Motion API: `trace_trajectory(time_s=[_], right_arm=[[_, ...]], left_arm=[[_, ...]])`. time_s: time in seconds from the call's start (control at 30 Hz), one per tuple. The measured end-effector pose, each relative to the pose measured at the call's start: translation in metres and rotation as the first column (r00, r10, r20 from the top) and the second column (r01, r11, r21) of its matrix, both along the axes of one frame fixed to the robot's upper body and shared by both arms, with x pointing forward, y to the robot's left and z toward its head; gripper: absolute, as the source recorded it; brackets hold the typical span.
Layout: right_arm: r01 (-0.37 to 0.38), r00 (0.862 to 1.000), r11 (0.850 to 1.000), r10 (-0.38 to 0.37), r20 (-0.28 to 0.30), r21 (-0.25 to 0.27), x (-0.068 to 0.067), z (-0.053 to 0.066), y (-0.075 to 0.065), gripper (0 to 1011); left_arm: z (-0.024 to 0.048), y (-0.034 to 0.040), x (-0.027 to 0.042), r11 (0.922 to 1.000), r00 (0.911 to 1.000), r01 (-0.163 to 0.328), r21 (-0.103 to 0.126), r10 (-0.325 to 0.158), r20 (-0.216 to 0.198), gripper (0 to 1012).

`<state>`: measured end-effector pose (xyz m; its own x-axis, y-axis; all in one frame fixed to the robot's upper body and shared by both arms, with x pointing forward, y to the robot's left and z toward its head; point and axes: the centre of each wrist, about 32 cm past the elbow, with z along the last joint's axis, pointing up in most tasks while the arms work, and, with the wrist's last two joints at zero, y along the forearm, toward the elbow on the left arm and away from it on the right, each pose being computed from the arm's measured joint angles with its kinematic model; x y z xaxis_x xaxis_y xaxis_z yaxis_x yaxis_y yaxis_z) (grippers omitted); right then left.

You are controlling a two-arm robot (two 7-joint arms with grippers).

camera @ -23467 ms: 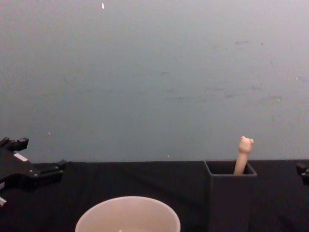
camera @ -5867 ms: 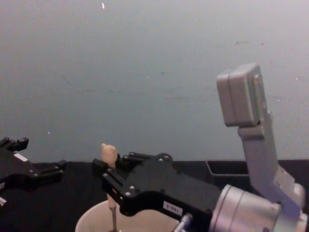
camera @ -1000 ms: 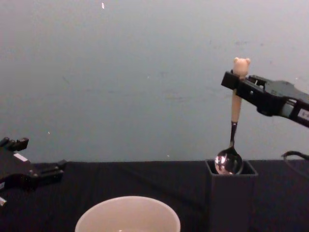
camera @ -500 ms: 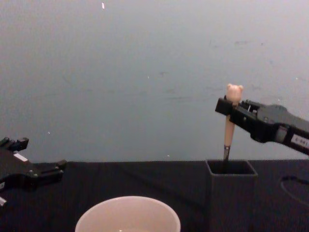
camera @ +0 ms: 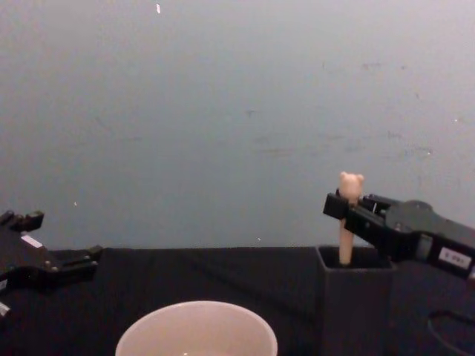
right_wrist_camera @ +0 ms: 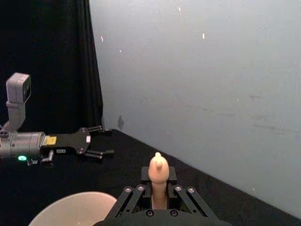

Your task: Pick up the stirring spoon with one hand, stir inside the cup, then place it back in its original position.

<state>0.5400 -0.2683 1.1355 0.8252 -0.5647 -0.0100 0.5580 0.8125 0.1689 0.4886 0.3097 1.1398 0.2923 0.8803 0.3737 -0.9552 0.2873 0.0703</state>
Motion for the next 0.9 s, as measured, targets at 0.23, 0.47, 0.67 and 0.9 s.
trace_trajectory(time_s=[0.23, 0.47, 0.67, 0.9], right_arm=[[0.007, 1.000, 1.000, -0.007, -0.016, -0.014, -0.0016, -0.0042, 0.0007, 197], [0.013, 1.000, 0.999, -0.013, -0.016, -0.030, -0.0032, -0.0061, 0.0007, 197], [0.012, 1.000, 1.000, -0.013, -0.015, -0.027, -0.0031, -0.0057, 0.0007, 197], [0.012, 1.000, 1.000, -0.012, -0.015, -0.025, -0.0028, -0.0053, 0.0007, 346]], left_arm=[[0.0000, 0.0000, 0.0000, 1.0000, 1.0000, 0.000, 0.000, 0.000, 0.000, 1001], [0.0000, 0.0000, 0.0000, 1.0000, 1.0000, 0.000, 0.000, 0.000, 0.000, 1001], [0.0000, 0.0000, 0.0000, 1.0000, 1.0000, 0.000, 0.000, 0.000, 0.000, 1001], [0.0000, 0.0000, 0.0000, 1.0000, 1.0000, 0.000, 0.000, 0.000, 0.000, 1001]])
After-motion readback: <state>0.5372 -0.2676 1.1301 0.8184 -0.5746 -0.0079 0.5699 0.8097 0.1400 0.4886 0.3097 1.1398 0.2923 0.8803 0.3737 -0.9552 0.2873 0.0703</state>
